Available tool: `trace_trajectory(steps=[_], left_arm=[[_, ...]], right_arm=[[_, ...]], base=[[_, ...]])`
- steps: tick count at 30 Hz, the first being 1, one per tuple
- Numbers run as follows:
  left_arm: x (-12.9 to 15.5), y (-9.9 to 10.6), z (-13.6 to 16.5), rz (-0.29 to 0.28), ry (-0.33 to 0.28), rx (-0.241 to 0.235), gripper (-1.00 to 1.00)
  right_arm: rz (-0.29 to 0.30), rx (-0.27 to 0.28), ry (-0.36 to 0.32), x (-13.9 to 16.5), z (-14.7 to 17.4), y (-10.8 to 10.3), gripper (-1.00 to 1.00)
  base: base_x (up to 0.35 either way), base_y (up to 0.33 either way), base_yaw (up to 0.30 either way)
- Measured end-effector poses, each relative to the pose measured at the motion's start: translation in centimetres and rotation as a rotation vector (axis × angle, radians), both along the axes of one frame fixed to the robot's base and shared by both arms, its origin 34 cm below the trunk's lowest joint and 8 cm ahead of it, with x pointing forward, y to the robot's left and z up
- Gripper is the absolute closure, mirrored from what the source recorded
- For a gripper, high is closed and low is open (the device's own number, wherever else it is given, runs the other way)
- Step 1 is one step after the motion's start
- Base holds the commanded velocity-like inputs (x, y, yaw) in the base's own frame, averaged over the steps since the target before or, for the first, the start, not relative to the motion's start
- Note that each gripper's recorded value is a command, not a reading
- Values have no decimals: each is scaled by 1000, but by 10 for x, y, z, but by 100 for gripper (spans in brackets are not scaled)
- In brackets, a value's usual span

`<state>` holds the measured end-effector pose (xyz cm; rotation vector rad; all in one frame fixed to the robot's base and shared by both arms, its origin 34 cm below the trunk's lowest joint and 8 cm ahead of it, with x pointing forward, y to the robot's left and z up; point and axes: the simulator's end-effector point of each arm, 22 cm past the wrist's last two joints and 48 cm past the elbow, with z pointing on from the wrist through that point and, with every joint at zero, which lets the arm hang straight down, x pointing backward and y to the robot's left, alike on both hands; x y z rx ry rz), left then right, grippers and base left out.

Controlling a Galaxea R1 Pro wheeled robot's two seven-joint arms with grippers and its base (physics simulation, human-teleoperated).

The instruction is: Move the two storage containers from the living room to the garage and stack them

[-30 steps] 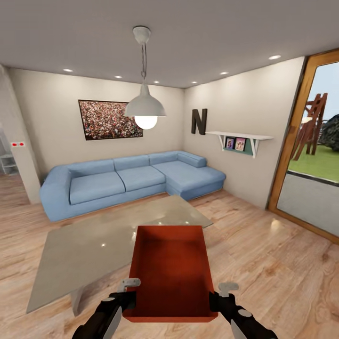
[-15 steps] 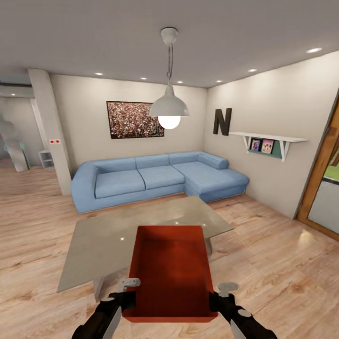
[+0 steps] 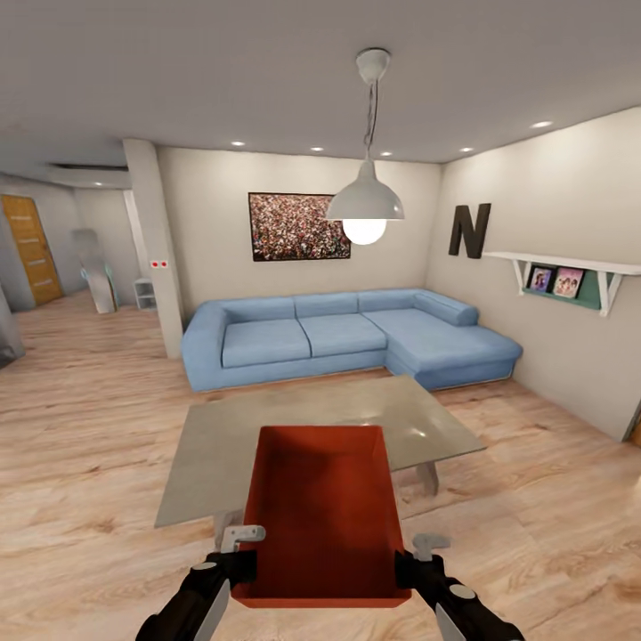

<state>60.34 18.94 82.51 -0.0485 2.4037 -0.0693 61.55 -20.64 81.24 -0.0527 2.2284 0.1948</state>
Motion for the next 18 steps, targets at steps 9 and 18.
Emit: trace_trajectory(steps=[9,18], left_arm=[[0,0,1,0,-3,0,100],[0,0,1,0,-1,0,100]], right_arm=[[0,0,-2,0,1,0,100],[0,0,-1,0,0,0,100]], base=[[81,58,300],[257,153,300]])
